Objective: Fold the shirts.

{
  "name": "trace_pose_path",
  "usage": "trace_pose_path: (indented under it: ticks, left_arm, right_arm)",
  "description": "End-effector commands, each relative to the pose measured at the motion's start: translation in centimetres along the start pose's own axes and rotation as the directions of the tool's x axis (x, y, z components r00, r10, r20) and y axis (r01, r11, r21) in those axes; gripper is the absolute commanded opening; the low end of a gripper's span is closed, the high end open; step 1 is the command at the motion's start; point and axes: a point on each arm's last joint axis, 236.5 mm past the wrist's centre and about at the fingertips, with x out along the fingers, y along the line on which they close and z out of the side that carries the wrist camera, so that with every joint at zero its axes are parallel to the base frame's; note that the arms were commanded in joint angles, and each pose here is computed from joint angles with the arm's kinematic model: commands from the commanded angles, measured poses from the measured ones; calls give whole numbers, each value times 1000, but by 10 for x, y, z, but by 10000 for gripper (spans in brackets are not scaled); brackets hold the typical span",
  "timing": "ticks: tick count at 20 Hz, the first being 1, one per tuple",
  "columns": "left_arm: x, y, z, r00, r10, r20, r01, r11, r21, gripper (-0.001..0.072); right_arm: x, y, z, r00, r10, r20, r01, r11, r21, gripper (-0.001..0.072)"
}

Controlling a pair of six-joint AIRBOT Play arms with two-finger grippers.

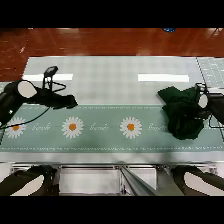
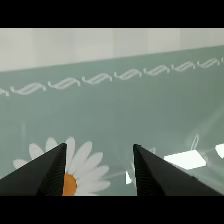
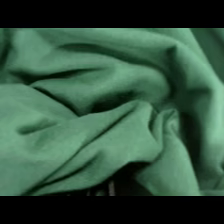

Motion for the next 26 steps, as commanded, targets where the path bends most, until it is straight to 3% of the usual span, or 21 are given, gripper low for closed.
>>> trace_pose_path:
  ticks: [1,4,9,14,17,20,24,26]
  left_arm:
    - [-34,17,21,999,7,45,-6,1000,-13,509]
    - [-103,50,55,977,56,204,-40,996,-77,508]
    - [-160,59,23,927,82,367,-24,987,-158,508]
    - [-141,32,-7,915,-12,404,83,984,-158,508]
    - [-136,32,-9,919,-22,394,95,981,-167,508]
    - [-136,32,-8,918,-21,396,94,981,-167,508]
    - [-138,29,-6,913,-31,407,108,980,-168,508]
    - [-138,30,-6,913,-30,407,108,980,-168,508]
  right_arm:
    - [-28,43,23,983,184,28,-183,983,-21,30]
    - [-138,62,89,914,290,283,-274,957,-95,30]
    - [-347,95,126,627,494,602,-400,867,-296,30]
    - [-493,142,104,361,638,680,-375,767,-521,29]
    - [-540,162,81,263,704,659,-361,706,-610,30]
    - [-532,190,57,304,764,569,-367,645,-670,30]
    - [-442,256,23,544,784,299,-421,563,-711,30]
    - [-395,305,2,608,776,168,-456,514,-727,30]
